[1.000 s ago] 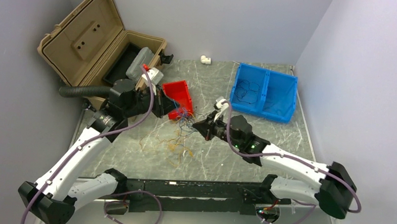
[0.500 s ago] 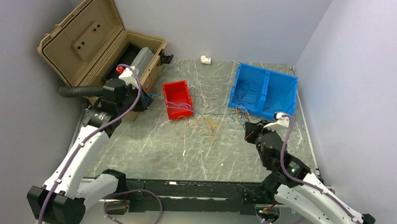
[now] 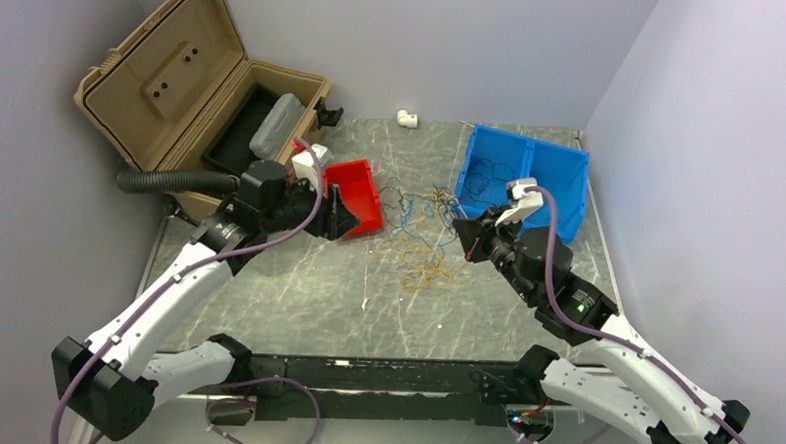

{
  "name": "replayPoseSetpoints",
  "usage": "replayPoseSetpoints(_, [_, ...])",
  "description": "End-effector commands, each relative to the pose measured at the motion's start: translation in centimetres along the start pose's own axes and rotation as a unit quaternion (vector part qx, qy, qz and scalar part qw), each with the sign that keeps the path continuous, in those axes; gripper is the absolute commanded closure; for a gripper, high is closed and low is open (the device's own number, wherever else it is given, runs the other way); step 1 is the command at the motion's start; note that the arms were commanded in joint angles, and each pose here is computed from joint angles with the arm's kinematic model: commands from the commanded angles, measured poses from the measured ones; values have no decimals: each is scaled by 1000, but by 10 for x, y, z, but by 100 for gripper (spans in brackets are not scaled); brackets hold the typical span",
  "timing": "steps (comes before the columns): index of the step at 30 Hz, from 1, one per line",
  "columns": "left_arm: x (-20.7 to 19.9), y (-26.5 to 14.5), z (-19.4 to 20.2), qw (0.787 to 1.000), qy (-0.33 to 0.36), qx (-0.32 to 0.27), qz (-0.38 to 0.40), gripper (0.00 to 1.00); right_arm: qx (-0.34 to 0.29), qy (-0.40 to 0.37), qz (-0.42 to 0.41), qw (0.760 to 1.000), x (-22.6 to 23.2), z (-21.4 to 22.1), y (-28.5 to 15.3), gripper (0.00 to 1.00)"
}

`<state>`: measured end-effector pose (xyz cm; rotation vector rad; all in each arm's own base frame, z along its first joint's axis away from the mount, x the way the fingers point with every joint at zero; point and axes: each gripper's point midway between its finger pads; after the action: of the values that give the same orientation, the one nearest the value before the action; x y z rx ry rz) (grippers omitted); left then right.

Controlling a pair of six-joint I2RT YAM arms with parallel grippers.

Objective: Untangle the cables
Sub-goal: Untie the cable.

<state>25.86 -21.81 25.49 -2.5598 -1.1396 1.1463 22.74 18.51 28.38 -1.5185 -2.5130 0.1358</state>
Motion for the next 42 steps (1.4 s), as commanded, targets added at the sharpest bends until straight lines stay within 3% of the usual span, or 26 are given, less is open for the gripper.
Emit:
replayPoseSetpoints(1, [-34,7,-12,997,54,-7,55,34,-46,-13,-26,998,10,-50,-14,100])
replayPoseSetpoints(5, [-55,19,-6,993,80,-10,82,30,-44,-25,-40,998,15,-69,-21,100])
replayPoseSetpoints(8, [-74,20,-20,988,89,-50,117,26,-42,-33,-50,997,19,-77,-25,100])
replayPoseSetpoints(15, [-138,0,-41,955,118,-94,257,22,-31,-38,-70,996,26,-76,-27,100])
replayPoseSetpoints(27, [-155,18,-46,951,111,-93,273,14,0,-29,-121,992,48,-55,-15,100])
replayPoseSetpoints(33, [-159,49,-37,953,63,-55,290,18,-7,-12,-174,985,69,-52,-12,100])
replayPoseSetpoints(35, [-161,56,-35,949,32,-54,308,23,6,-9,-183,983,73,-43,-7,100])
replayPoseSetpoints(36, [-161,59,-34,947,14,-53,316,31,17,-10,-182,983,74,-37,-4,100])
replayPoseSetpoints(38, [-157,67,-31,946,-19,-51,319,58,42,-15,-178,983,73,-25,1,100])
replayPoseSetpoints(40, [-149,73,-33,947,-44,-54,315,99,60,-17,-168,984,70,-14,4,100])
replayPoseSetpoints(42, [-132,77,-36,953,-65,-59,291,100,70,-11,-139,988,59,-5,4,100])
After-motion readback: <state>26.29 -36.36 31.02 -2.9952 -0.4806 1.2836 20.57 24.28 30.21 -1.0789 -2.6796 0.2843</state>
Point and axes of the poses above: each gripper's point midway between its finger pads, its own y axis out along the fingers, its own x axis along the line the jaws close on, z = x × y, and after that the axes turned 13 degrees about -y, right-handed
